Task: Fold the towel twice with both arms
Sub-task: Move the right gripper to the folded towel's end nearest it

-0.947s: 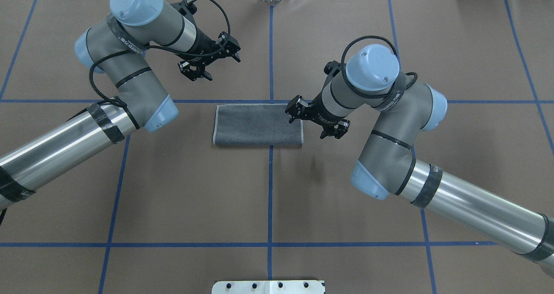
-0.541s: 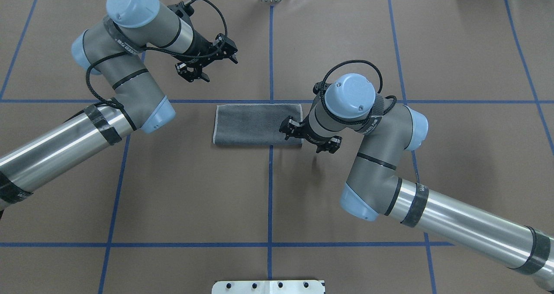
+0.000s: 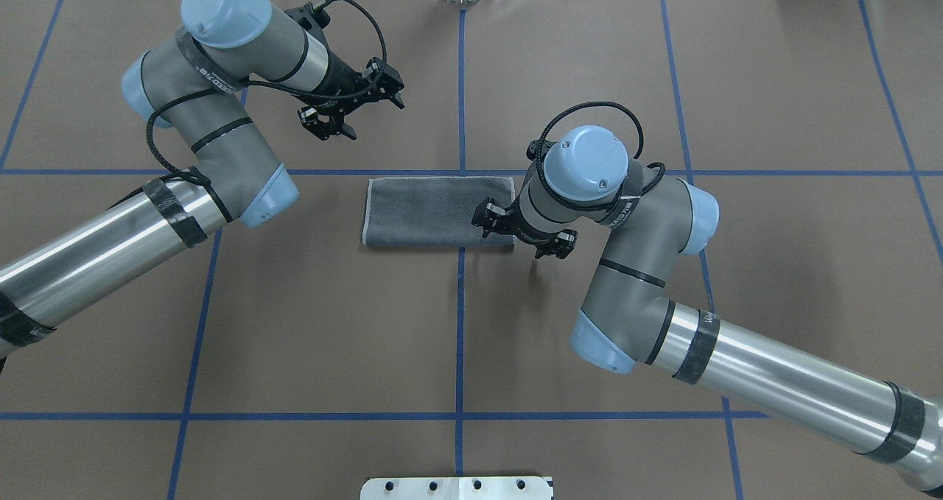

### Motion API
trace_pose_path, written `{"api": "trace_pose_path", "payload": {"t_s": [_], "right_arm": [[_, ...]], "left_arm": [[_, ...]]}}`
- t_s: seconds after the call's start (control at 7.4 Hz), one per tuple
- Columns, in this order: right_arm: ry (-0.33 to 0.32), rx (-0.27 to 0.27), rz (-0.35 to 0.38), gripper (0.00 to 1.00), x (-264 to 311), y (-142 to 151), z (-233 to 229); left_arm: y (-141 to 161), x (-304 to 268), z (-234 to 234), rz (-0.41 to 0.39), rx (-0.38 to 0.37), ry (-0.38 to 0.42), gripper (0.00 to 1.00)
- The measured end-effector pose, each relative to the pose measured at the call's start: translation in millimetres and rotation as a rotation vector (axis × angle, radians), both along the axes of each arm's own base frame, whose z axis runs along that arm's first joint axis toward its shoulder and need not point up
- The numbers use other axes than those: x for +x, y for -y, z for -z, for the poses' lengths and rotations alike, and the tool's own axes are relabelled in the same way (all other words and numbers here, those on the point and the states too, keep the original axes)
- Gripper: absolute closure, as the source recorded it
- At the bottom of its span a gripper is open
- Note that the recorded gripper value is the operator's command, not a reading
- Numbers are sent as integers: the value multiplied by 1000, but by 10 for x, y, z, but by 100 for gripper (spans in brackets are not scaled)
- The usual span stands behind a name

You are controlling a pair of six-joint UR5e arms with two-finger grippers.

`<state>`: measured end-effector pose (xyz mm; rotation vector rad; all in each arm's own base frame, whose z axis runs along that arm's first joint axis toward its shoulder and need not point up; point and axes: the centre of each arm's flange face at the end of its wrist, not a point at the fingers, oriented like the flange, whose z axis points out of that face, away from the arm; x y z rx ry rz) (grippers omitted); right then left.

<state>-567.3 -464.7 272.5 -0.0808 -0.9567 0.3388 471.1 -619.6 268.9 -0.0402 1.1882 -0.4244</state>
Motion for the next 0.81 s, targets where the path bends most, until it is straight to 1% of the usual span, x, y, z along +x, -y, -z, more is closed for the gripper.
{"api": "trace_pose_path", "payload": {"t_s": [0.27,0.68,0.81], "right_arm": [[2,4,-6,20,28,53,23],[-9,8,-3,21,9,94,-20],[-13,7,-2,33,-8,107,-37]], "left_arm": [[-22,8,-83,-7,7,8,0],[-34,21,-103,-11,10,11,0],[-36,24,-104,-11,10,12,0]]}}
